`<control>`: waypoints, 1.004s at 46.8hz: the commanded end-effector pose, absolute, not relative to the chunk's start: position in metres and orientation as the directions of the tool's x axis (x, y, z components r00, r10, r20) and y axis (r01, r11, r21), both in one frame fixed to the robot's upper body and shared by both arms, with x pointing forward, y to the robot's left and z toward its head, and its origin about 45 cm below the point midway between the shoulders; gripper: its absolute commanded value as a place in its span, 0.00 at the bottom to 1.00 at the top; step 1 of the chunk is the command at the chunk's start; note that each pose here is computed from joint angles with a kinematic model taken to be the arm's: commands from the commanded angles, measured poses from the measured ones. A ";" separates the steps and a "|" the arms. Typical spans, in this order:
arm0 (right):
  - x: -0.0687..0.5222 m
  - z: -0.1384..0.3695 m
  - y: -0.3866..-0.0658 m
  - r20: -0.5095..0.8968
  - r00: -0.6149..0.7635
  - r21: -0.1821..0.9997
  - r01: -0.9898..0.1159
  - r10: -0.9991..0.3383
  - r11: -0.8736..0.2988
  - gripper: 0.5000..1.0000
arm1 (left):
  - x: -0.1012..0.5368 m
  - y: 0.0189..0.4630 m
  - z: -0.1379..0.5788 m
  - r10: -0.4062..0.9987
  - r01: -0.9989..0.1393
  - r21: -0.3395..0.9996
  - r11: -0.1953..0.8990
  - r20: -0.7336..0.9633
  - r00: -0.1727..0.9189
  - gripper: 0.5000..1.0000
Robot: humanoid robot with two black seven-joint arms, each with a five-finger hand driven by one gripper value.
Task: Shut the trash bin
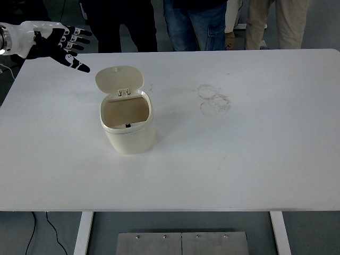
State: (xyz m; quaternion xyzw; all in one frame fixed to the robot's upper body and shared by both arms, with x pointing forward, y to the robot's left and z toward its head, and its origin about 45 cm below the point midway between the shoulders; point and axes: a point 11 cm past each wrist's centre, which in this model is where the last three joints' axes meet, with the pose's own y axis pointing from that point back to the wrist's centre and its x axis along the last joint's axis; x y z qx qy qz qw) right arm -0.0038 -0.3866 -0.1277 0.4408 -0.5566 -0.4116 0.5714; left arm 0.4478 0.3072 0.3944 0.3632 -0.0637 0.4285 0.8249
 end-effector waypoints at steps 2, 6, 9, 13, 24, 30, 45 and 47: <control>-0.004 -0.128 -0.387 0.273 0.041 0.962 -0.020 -0.961 0.273 0.98 | 0.445 0.296 0.395 0.622 -0.712 0.594 0.376 0.408 0.669 1.00; -0.004 -0.128 -0.387 0.273 0.042 0.962 -0.020 -0.961 0.273 0.98 | 0.441 0.295 0.391 0.601 -0.676 0.649 0.350 0.398 0.693 1.00; -0.004 -0.128 -0.387 0.273 0.041 0.962 -0.020 -0.961 0.273 0.98 | 0.439 0.291 0.391 0.586 -0.658 0.663 0.356 0.390 0.710 1.00; -0.004 -0.128 -0.387 0.273 0.042 0.962 -0.020 -0.961 0.273 0.98 | 0.438 0.286 0.390 0.572 -0.647 0.670 0.364 0.387 0.723 1.00; -0.004 -0.128 -0.386 0.272 0.041 0.962 -0.020 -0.961 0.271 0.98 | 0.439 0.273 0.390 0.550 -0.635 0.673 0.379 0.388 0.739 1.00; -0.004 -0.128 -0.386 0.272 0.041 0.962 -0.020 -0.961 0.271 0.98 | 0.439 0.267 0.390 0.540 -0.631 0.673 0.387 0.389 0.746 1.00; -0.004 -0.128 -0.386 0.272 0.041 0.962 -0.020 -0.961 0.271 0.98 | 0.442 0.241 0.407 0.492 -0.627 0.663 0.409 0.418 0.763 1.00; -0.004 -0.128 -0.387 0.273 0.041 0.962 -0.020 -0.961 0.273 0.98 | 0.442 0.241 0.407 0.490 -0.622 0.672 0.401 0.417 0.766 1.00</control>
